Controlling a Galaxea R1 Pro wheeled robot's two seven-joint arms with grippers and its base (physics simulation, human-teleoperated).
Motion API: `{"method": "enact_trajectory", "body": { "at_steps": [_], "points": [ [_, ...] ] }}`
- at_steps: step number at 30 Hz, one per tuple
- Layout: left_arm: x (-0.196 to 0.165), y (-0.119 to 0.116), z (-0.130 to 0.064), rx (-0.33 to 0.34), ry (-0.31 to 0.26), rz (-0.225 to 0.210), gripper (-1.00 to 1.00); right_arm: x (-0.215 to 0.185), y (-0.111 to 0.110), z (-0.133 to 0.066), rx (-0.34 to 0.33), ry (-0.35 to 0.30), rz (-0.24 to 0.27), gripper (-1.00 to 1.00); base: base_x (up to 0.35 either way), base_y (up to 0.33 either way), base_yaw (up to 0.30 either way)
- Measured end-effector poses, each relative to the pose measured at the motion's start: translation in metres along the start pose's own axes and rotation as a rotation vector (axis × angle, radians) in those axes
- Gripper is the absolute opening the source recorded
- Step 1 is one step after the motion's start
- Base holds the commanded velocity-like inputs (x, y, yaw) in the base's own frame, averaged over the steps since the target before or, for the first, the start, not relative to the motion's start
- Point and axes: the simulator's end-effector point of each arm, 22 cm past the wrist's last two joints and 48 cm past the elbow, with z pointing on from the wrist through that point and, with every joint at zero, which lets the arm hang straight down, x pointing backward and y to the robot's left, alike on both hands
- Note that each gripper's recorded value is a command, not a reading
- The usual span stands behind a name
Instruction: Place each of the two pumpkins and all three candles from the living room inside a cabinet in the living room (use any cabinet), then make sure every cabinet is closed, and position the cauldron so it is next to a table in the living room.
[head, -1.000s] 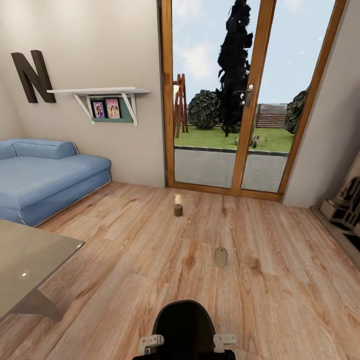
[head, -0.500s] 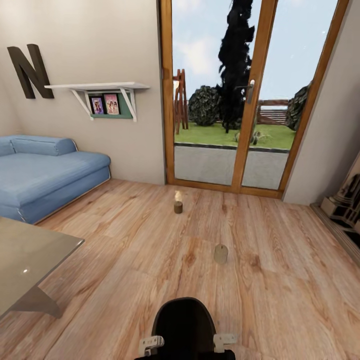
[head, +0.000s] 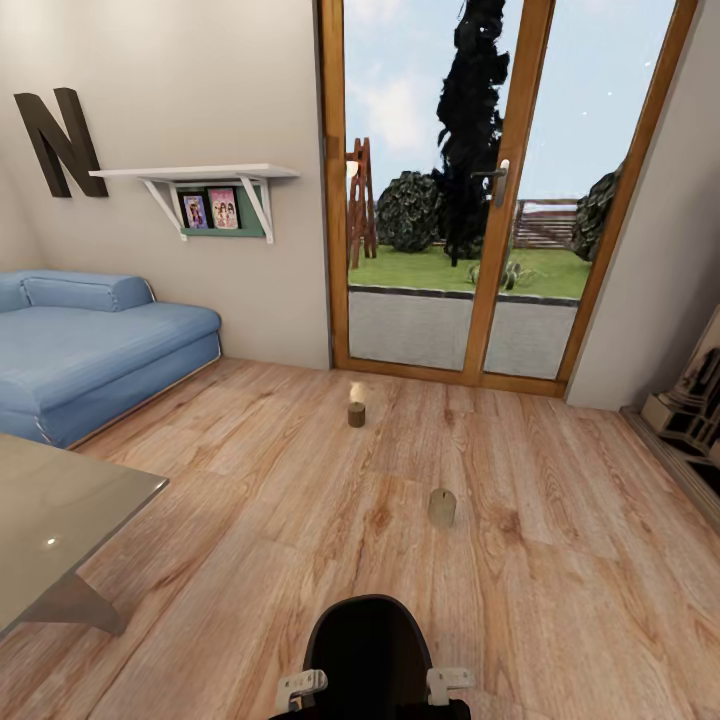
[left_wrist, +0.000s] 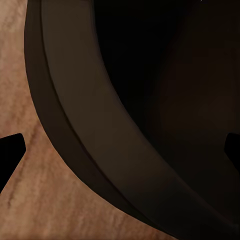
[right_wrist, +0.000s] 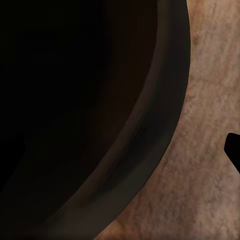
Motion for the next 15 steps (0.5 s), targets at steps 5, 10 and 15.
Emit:
{"method": "enact_trajectory", "body": {
  "at_steps": [5, 10, 15],
  "points": [
    [-0.0001, 0.0, 0.0, 0.0, 0.0, 0.0, 1.0, 0.0, -0.0001, 0.0, 0.0, 0.0, 0.0, 1.0, 0.0, 0.0, 0.0],
    [0.0002, 0.0, 0.0, 0.0, 0.0, 0.0, 1.0, -0.0011, -0.0006, 0.0, 0.002, -0.002, -0.003, -1.0, 0.0, 0.0, 0.0],
    [-0.0001, 0.0, 0.0, 0.0, 0.0, 0.0, 1.0, -0.0011, -0.0012, 0.0, 0.003, -0.002, -0.003, -1.0, 0.0, 0.0, 0.0]
  ]
}}
